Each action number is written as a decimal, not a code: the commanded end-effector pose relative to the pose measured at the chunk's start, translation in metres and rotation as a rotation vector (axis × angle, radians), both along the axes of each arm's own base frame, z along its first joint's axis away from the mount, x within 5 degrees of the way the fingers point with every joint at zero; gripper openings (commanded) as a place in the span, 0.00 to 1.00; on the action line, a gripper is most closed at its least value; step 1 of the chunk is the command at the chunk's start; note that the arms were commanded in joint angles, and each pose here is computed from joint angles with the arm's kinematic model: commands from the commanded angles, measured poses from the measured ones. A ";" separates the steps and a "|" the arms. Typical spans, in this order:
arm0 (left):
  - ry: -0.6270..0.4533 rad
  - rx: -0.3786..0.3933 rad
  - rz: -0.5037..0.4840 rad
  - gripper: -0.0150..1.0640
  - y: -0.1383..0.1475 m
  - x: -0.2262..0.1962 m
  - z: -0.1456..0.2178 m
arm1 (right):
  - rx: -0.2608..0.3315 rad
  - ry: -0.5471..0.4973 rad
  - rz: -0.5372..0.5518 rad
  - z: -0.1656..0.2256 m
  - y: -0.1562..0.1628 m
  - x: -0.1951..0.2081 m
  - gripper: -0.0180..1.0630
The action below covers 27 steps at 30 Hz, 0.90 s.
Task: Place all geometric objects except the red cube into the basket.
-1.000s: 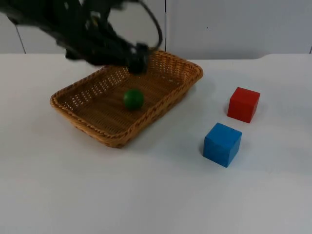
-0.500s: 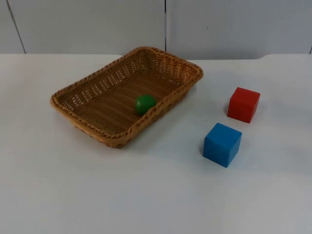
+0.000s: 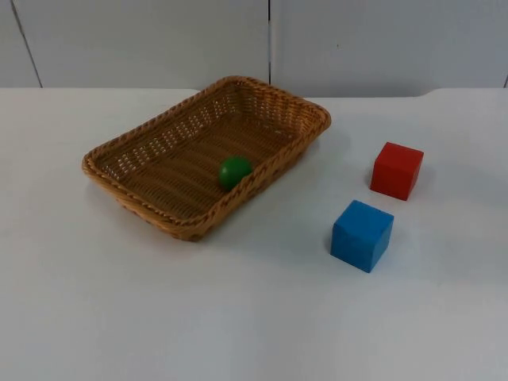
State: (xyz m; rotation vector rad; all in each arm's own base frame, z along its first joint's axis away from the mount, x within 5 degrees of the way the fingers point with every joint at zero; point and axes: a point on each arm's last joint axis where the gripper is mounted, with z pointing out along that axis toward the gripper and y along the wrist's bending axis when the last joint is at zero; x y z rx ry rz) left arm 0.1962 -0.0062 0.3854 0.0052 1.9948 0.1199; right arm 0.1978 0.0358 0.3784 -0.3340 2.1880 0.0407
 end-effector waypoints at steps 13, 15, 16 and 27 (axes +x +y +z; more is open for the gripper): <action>0.097 -0.137 0.025 0.98 0.004 -0.013 -0.043 | -0.143 0.151 0.407 -0.112 0.112 0.091 0.98; 0.093 -0.137 0.024 0.98 0.004 -0.013 -0.043 | -0.168 0.165 0.426 -0.126 0.115 0.098 0.98; 0.080 -0.142 0.021 0.98 0.003 -0.012 -0.042 | -0.191 0.163 0.450 -0.145 0.121 0.109 0.98; 0.074 -0.142 0.019 0.98 0.003 -0.012 -0.041 | -0.230 0.290 0.497 -0.206 0.146 0.154 0.98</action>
